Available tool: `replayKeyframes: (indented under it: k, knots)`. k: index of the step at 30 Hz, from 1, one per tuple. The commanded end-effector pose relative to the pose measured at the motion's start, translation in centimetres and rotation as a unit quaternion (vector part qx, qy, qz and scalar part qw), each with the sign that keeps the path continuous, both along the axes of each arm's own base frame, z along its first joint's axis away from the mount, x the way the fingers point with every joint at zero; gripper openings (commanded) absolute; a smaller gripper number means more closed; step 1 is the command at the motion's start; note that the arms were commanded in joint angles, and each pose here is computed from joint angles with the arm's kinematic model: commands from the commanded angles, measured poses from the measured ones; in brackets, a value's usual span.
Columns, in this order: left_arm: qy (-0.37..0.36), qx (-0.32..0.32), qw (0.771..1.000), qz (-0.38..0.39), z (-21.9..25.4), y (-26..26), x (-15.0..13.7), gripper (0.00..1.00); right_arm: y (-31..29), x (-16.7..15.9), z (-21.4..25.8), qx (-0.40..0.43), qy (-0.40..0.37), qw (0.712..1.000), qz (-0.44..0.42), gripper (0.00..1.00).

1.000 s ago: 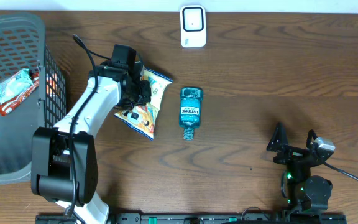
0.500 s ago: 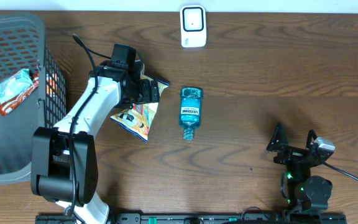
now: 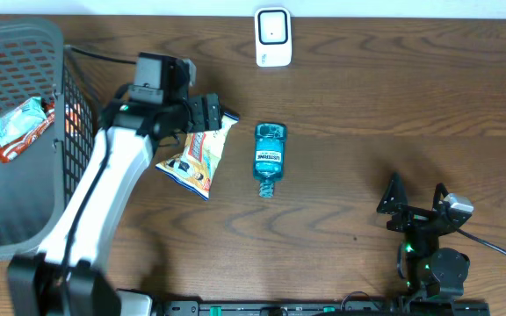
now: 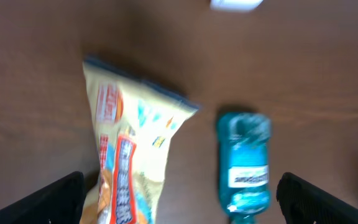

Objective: Scan the item barcode
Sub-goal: 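Open the left gripper and move it back into the basket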

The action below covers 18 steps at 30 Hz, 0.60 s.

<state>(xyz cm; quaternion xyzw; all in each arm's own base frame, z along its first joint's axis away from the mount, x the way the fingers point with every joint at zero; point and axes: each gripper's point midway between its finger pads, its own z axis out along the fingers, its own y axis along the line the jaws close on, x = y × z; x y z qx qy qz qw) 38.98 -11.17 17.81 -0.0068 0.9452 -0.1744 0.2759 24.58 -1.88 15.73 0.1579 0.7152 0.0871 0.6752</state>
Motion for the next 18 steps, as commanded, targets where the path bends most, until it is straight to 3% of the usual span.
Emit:
replayKeyframes:
  k: [1,8,18]
  knots:
    - [-0.086,-0.01,0.996,0.002,5.9,0.2,0.3,0.98,0.1,0.0,0.0,0.001,0.0,1.0,0.001,0.99]
    - [-0.211,0.016,0.976,0.041,13.6,2.5,-0.9,0.98,0.1,0.0,0.0,0.001,0.0,1.0,0.001,0.99]
    - [-0.296,0.059,0.946,0.115,19.6,6.2,-2.5,0.98,0.1,0.0,0.0,0.001,0.0,1.0,0.001,0.99]
